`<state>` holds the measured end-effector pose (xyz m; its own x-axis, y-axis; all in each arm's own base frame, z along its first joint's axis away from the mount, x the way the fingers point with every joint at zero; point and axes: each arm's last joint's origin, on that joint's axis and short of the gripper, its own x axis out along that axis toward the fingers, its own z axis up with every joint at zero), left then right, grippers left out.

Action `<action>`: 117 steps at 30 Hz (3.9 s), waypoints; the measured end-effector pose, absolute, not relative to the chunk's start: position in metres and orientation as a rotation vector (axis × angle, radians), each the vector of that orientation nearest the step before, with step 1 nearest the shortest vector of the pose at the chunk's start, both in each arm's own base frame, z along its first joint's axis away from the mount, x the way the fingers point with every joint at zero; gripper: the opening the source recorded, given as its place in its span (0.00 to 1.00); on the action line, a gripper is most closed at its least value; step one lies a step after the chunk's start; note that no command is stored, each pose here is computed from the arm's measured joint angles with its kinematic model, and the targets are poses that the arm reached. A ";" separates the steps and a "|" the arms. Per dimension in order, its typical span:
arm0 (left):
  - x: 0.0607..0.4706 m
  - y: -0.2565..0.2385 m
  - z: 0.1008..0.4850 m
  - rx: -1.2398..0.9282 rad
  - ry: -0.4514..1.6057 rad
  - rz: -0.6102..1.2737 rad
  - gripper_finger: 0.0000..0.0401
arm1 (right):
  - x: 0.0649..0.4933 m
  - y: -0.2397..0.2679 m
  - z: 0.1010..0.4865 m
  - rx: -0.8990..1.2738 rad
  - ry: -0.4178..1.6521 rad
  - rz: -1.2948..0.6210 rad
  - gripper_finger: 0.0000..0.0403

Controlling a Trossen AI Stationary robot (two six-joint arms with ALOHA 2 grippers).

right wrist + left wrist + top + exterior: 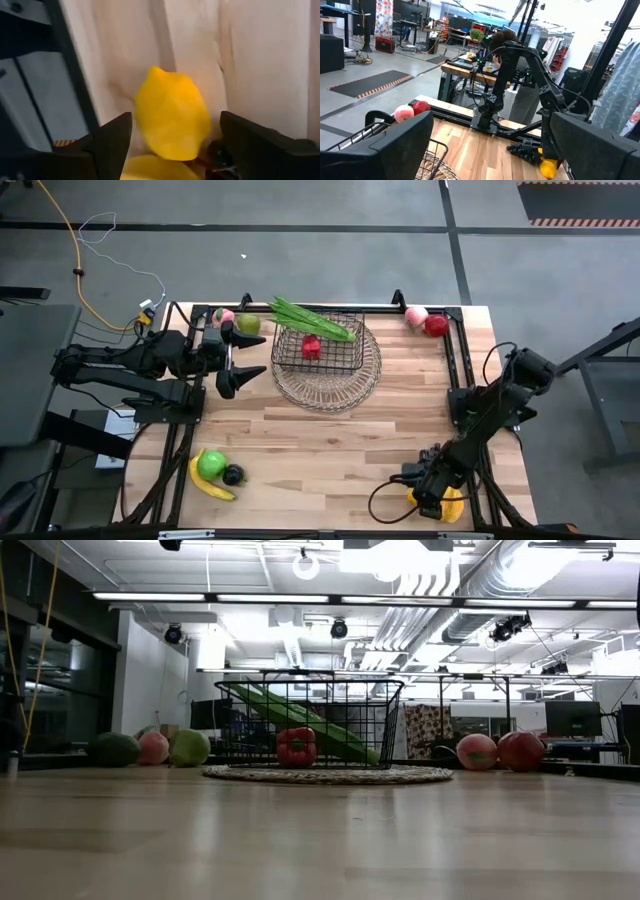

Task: Build produce basket
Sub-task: Put the lemon into the black wire basket

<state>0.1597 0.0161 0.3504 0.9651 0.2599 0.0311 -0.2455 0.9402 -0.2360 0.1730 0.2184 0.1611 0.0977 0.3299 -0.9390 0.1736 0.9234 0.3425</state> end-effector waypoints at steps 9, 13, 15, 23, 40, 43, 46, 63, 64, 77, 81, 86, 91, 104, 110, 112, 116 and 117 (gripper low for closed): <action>0.160 0.016 0.350 -0.233 -0.061 0.258 0.98 | 0.176 0.224 0.139 0.361 1.525 0.063 0.73; 0.160 0.016 0.350 -0.233 -0.058 0.258 0.98 | 0.176 0.224 0.138 0.355 1.523 0.054 0.70; 0.160 0.016 0.350 -0.233 -0.058 0.258 0.98 | 0.175 0.223 0.139 0.352 1.520 0.057 0.65; 0.160 0.016 0.350 -0.233 -0.058 0.258 0.98 | 0.183 0.206 0.171 0.377 1.393 0.133 0.34; 0.160 0.016 0.350 -0.233 -0.058 0.258 0.98 | 0.285 0.056 0.275 0.310 0.343 -0.019 0.50; 0.160 0.016 0.350 -0.233 -0.058 0.261 0.98 | 0.293 0.031 0.291 0.275 0.163 -0.041 0.46; 0.160 0.016 0.350 -0.233 -0.059 0.263 0.98 | 0.295 0.013 0.304 0.246 0.037 -0.051 0.43; 0.160 0.016 0.348 -0.231 -0.037 0.269 0.98 | 0.295 -0.010 0.311 0.226 -0.020 -0.030 0.46; 0.160 0.016 0.348 -0.231 -0.037 0.269 0.98 | 0.295 -0.010 0.311 0.226 -0.021 -0.034 0.46; 0.160 0.016 0.348 -0.231 -0.037 0.269 0.98 | 0.325 -0.098 0.331 0.207 0.598 -0.390 0.46; 0.160 0.016 0.348 -0.232 -0.037 0.269 0.98 | 0.343 -0.133 0.307 0.192 0.825 -0.429 0.46; 0.160 0.016 0.348 -0.232 -0.037 0.269 0.98 | 0.363 -0.165 0.271 0.239 1.056 -0.460 0.46; 0.160 0.016 0.348 -0.231 -0.037 0.268 0.98 | 0.377 -0.178 0.247 0.260 1.196 -0.431 0.46; 0.160 0.016 0.348 -0.231 -0.038 0.268 0.98 | 0.384 -0.177 0.230 0.268 1.260 -0.276 0.46; 0.160 0.016 0.348 -0.231 -0.038 0.272 0.98 | 0.384 -0.177 0.230 0.258 1.254 -0.280 0.46; 0.160 0.017 0.348 -0.231 -0.038 0.280 0.98 | 0.384 -0.177 0.229 0.267 1.262 -0.283 0.46; 0.160 0.017 0.348 -0.231 -0.039 0.283 0.98 | 0.384 -0.176 0.229 0.256 1.262 -0.264 0.53; 0.160 0.017 0.348 -0.231 -0.039 0.283 0.98 | 0.384 -0.176 0.229 0.256 1.262 -0.264 0.56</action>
<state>0.1595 0.0167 0.3480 0.9596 0.2812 0.0060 -0.2723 0.9341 -0.2310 0.3836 -0.1764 0.2294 0.2819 -0.0545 -0.9579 0.3334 0.9417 0.0445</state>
